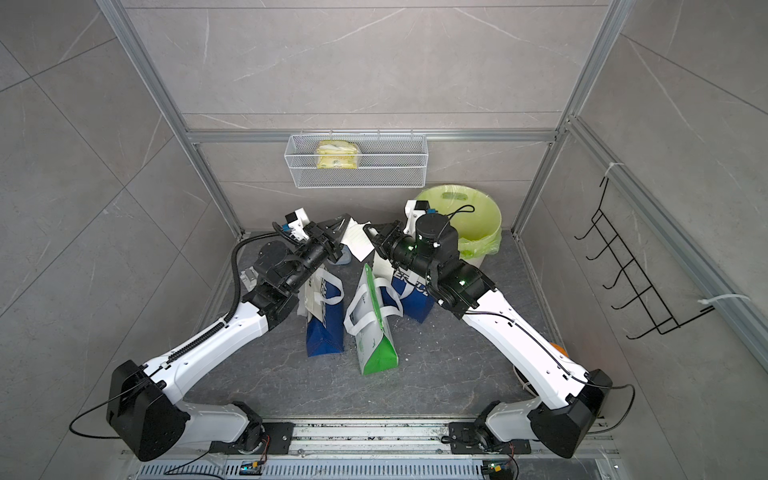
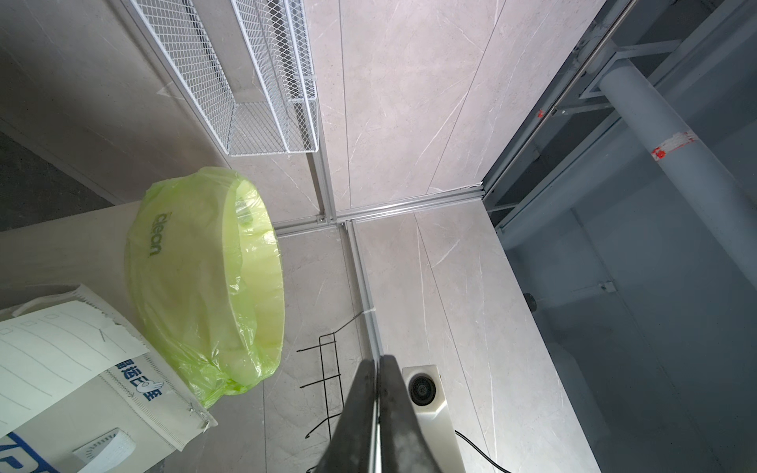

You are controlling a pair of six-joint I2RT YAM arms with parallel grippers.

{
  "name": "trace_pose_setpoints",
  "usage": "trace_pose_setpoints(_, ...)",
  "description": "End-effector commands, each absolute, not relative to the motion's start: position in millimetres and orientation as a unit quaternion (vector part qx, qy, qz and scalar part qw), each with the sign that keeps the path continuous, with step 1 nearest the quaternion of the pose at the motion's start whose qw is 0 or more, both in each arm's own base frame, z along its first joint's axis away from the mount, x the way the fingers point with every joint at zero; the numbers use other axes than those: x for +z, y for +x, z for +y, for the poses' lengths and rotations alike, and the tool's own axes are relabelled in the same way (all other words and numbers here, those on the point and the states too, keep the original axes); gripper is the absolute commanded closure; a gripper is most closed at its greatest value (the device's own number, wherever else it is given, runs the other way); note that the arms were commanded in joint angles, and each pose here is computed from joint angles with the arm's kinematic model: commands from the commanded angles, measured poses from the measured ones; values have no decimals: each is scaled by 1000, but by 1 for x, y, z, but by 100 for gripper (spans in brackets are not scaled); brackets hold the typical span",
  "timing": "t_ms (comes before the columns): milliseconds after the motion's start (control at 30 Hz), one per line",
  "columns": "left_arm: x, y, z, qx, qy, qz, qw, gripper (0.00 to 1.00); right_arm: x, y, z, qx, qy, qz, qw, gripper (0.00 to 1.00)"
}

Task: Shred takeout receipts and throw away
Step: Shred the takeout receipt.

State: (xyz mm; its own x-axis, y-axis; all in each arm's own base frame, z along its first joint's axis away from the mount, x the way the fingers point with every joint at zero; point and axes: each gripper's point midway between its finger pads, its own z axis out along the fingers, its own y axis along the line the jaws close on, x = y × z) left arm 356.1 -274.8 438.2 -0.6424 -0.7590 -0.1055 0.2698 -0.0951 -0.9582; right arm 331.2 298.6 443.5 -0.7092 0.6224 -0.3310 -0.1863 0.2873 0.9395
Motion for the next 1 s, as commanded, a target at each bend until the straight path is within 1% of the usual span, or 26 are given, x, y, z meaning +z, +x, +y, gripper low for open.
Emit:
trace_pose_setpoints(0, 461, 347, -274, -734, -199, 537, 366, 90, 456, 332, 304, 590, 142, 711, 355, 100)
trace_pose_setpoints(433, 461, 345, -277, -735, -194, 540, 363, 88, 455, 340, 309, 587, 140, 710, 363, 100)
trace_pose_setpoints(500, 460, 345, -278, -735, -193, 540, 361, 93, 456, 341, 309, 584, 138, 710, 369, 100)
trace_pose_setpoints(567, 462, 344, -278, -738, -189, 539, 360, 94, 456, 343, 310, 580, 136, 711, 372, 100)
trace_pose_setpoints(733, 464, 342, -278, -740, -186, 537, 360, 90, 455, 345, 311, 577, 130, 714, 376, 100)
trace_pose_setpoints(800, 464, 342, -277, -739, -187, 537, 362, 90, 455, 345, 311, 575, 128, 713, 379, 100)
trace_pose_setpoints(867, 466, 341, -276, -740, -185, 536, 363, 93, 457, 345, 311, 574, 123, 713, 383, 100)
trace_pose_setpoints(933, 466, 340, -277, -741, -182, 536, 361, 100, 459, 345, 310, 571, 119, 712, 391, 100)
trace_pose_setpoints(967, 467, 340, -278, -741, -180, 536, 361, 100, 459, 345, 309, 568, 117, 713, 394, 100)
